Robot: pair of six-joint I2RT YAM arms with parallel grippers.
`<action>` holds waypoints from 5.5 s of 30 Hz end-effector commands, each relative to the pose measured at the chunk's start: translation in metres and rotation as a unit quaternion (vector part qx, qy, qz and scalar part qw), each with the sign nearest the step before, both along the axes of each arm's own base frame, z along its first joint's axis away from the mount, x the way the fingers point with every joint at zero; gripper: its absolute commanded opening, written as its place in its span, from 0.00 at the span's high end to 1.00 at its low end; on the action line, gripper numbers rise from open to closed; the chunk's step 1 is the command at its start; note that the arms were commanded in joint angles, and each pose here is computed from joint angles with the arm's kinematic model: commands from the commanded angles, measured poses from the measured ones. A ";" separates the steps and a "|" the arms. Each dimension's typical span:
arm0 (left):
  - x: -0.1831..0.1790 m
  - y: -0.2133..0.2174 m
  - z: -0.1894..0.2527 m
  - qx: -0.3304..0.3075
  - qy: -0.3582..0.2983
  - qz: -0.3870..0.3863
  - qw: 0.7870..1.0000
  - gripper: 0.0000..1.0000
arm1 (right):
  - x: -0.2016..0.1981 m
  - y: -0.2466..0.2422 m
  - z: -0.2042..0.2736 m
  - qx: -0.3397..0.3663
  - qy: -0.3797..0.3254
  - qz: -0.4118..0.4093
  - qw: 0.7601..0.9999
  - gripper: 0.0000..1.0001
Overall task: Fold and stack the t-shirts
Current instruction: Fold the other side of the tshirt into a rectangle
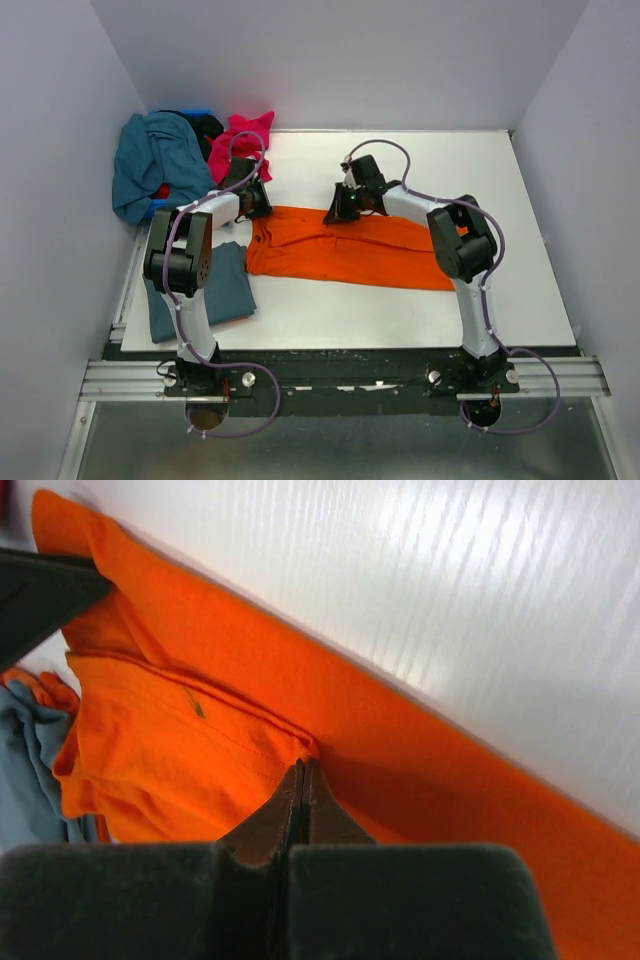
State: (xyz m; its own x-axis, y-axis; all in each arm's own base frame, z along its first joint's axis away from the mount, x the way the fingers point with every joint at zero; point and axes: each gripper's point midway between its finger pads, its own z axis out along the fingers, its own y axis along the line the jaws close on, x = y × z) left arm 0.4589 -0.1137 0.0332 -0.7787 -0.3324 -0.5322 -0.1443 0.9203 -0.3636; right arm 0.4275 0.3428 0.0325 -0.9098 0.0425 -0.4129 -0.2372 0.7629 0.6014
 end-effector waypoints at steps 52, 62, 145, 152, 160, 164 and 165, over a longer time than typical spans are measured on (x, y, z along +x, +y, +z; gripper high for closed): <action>-0.005 0.012 -0.016 0.010 0.025 0.002 1.000 0.69 | -0.069 0.080 0.036 0.234 0.003 0.170 0.957 0.33; -0.005 0.014 -0.017 0.014 0.028 0.003 1.000 0.69 | -0.120 0.065 0.051 0.237 -0.004 0.204 0.950 0.33; -0.011 -0.050 0.006 0.005 0.005 -0.057 0.998 0.60 | -0.068 0.028 0.000 -0.038 -0.056 0.054 0.996 0.53; -0.010 -0.049 0.009 0.006 0.003 -0.055 0.998 0.60 | -0.066 0.029 -0.004 -0.044 -0.052 0.057 0.996 0.54; -0.011 -0.048 0.010 0.010 0.003 -0.056 0.998 0.60 | -0.061 0.023 0.005 -0.056 -0.072 0.044 0.995 0.55; -0.011 -0.047 0.008 0.011 0.004 -0.055 0.998 0.60 | -0.060 0.023 0.008 -0.054 -0.074 0.045 0.995 0.55; -0.011 -0.048 0.007 0.011 0.006 -0.056 0.998 0.60 | -0.060 0.024 0.007 -0.054 -0.072 0.046 0.995 0.55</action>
State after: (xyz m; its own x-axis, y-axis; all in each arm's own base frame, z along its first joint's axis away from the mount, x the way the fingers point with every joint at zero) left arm 0.4417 -0.1656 0.0359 -0.8250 -0.2401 -0.5116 -0.0436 0.9296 -0.3659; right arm 0.3642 0.3751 0.0342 -0.8519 -0.0769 -0.5180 -0.3853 0.7620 0.5206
